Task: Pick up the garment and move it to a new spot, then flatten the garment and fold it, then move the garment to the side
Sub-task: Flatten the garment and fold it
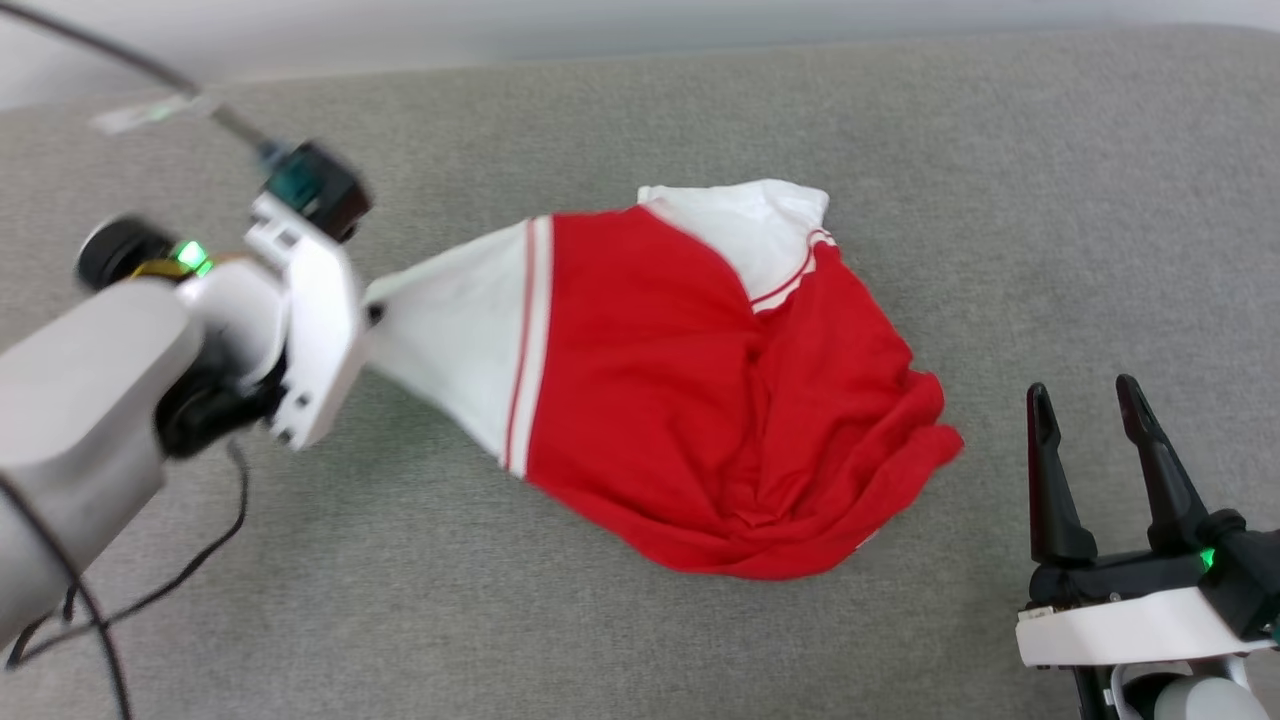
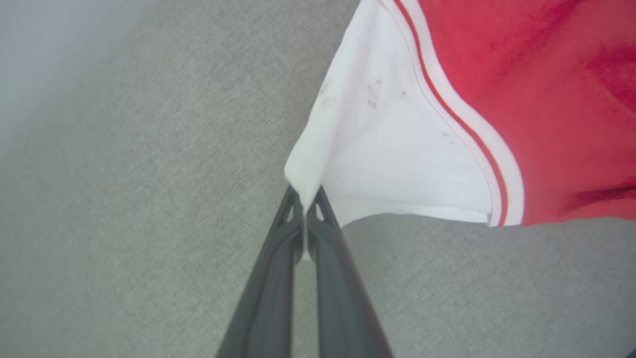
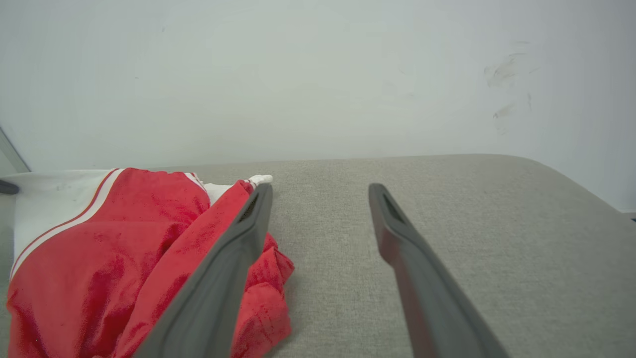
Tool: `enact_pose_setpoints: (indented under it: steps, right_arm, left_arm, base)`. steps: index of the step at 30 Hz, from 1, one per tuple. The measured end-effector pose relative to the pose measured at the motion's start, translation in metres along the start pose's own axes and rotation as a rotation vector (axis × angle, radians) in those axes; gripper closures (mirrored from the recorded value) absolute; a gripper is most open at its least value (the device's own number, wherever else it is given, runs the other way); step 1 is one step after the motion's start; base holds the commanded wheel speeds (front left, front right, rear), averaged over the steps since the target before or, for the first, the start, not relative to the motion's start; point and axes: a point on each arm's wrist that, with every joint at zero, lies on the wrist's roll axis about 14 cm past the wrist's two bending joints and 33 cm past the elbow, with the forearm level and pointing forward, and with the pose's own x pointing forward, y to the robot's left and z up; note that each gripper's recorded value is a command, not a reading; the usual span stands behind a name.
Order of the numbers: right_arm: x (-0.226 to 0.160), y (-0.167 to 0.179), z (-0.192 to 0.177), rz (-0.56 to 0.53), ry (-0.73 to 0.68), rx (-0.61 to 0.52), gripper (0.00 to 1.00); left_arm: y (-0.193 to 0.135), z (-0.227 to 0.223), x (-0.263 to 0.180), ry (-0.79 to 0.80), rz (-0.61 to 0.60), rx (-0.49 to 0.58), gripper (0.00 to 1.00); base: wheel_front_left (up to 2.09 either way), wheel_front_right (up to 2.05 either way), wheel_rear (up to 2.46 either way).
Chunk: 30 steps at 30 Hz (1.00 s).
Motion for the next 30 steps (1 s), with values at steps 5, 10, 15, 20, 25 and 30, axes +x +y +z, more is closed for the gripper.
enact_pose_setpoints:
  steps: [5, 10, 15, 20, 25, 30]
  right_arm:
    - [-0.002, 0.009, 0.003, 0.026, -0.007, 0.007, 0.0]
    - [-0.003, 0.012, 0.002, 0.035, -0.004, 0.004, 0.0]
    - [-0.006, 0.011, 0.001, 0.032, 0.003, 0.001, 0.0]
    - [-0.01, 0.011, 0.008, 0.03, -0.012, -0.008, 0.0]
    - [-0.013, 0.009, 0.024, 0.028, -0.056, -0.044, 0.0]
    - [-0.006, 0.011, 0.054, 0.037, -0.144, -0.102, 0.0]
  left_arm:
    - [0.025, -0.074, -0.028, 0.09, 0.096, -0.146, 1.0]
    - [0.027, -0.139, -0.041, 0.182, 0.139, -0.294, 1.0]
    - [0.021, -0.178, -0.046, 0.243, 0.162, -0.377, 1.0]
    - [0.022, -0.166, -0.046, 0.134, 0.199, -0.4, 0.0]
    - [0.043, -0.109, -0.062, -0.161, 0.317, -0.3, 0.0]
    - [0.043, -0.06, -0.088, -0.447, 0.42, -0.225, 0.0]
  base:
    - [0.0, 0.0, 0.0]
    - [0.0, 0.0, 0.0]
    - [0.0, 0.0, 0.0]
    - [0.0, 0.0, 0.0]
    - [0.0, 0.0, 0.0]
    - [0.0, 0.0, 0.0]
